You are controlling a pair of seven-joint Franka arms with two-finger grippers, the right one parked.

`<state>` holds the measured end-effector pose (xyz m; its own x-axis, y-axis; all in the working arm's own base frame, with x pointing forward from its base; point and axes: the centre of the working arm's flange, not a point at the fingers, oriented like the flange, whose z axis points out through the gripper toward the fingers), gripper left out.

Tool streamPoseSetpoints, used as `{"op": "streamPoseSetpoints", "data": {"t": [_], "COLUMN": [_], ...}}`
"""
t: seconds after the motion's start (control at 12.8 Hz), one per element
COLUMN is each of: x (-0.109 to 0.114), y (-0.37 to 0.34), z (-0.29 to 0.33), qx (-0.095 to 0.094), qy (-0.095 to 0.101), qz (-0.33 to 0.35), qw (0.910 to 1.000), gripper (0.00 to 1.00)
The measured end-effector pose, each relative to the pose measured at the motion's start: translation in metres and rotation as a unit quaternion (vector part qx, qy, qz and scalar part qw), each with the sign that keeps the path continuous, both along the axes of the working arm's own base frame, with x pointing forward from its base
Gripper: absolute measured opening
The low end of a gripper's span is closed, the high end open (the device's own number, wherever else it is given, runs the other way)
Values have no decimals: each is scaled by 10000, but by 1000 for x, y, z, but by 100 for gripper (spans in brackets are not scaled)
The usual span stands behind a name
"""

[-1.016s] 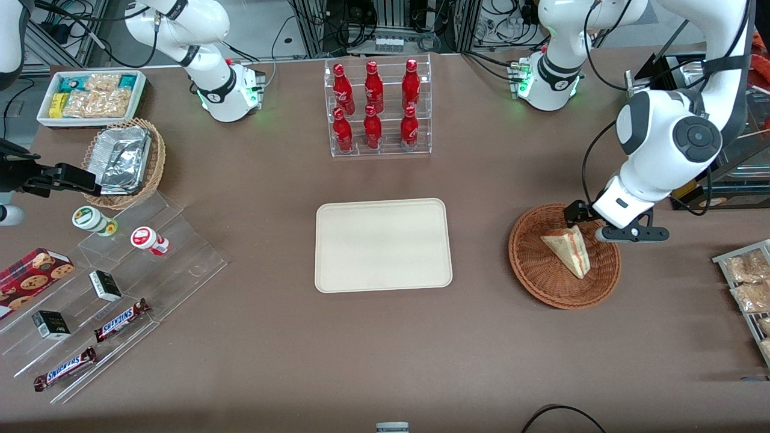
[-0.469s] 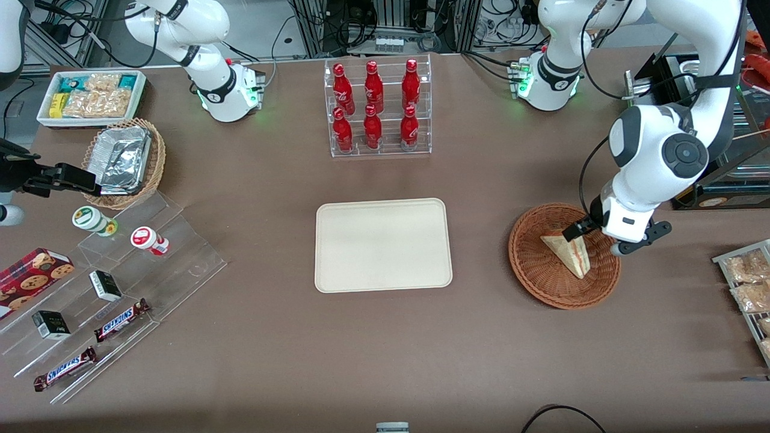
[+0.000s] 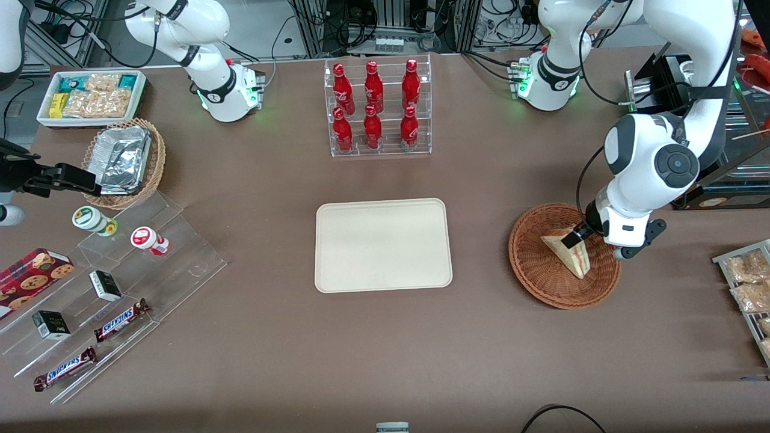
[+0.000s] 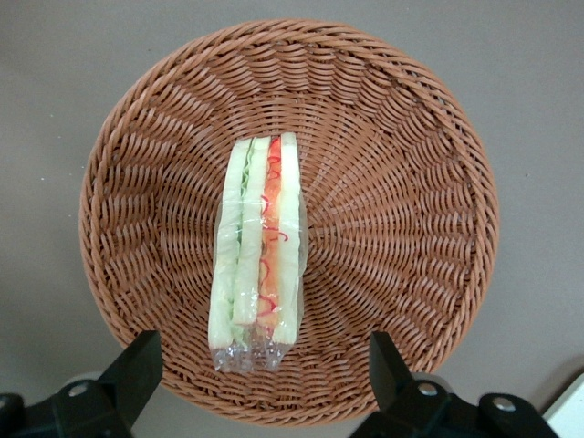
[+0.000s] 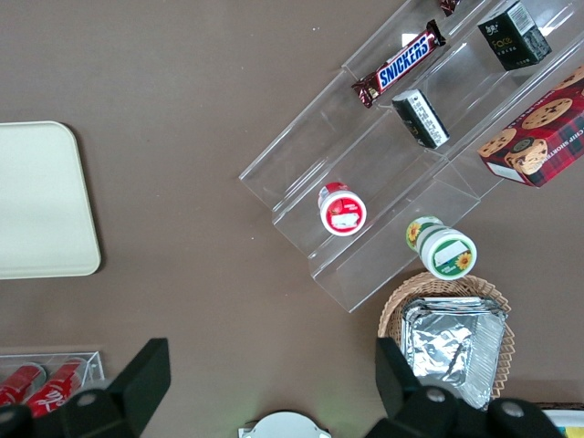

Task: Place sandwich from basket to tray
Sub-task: 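Lower the open left gripper around the wrapped sandwich in the basket, then close the left gripper on the sandwich's crust edge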

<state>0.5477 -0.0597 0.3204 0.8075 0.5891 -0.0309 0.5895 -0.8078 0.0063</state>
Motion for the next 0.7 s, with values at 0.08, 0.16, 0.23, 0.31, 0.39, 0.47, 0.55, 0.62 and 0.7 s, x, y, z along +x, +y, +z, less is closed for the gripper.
{"op": "streamPoseSetpoints", "data": {"t": [0.08, 0.16, 0.23, 0.31, 0.39, 0.47, 0.55, 0.62, 0.7], "x": [0, 1, 1, 2, 2, 3, 3, 2, 2], "y": [0, 0, 0, 0, 0, 0, 0, 1, 3], "z": [-5, -10, -17, -23, -29, -35, -42, -48, -54], "qx": [-3, -7, -9, -12, -17, -21, -23, -22, -19], "qy": [12, 37, 74, 92, 101, 111, 149, 202, 249], "qz": [2, 2, 3, 3, 3, 4, 7, 15, 31], "qw": [10000, 10000, 10000, 10000, 9999, 9999, 9999, 9998, 9997], "gripper": [100, 100, 100, 100, 100, 100, 100, 100, 100]}}
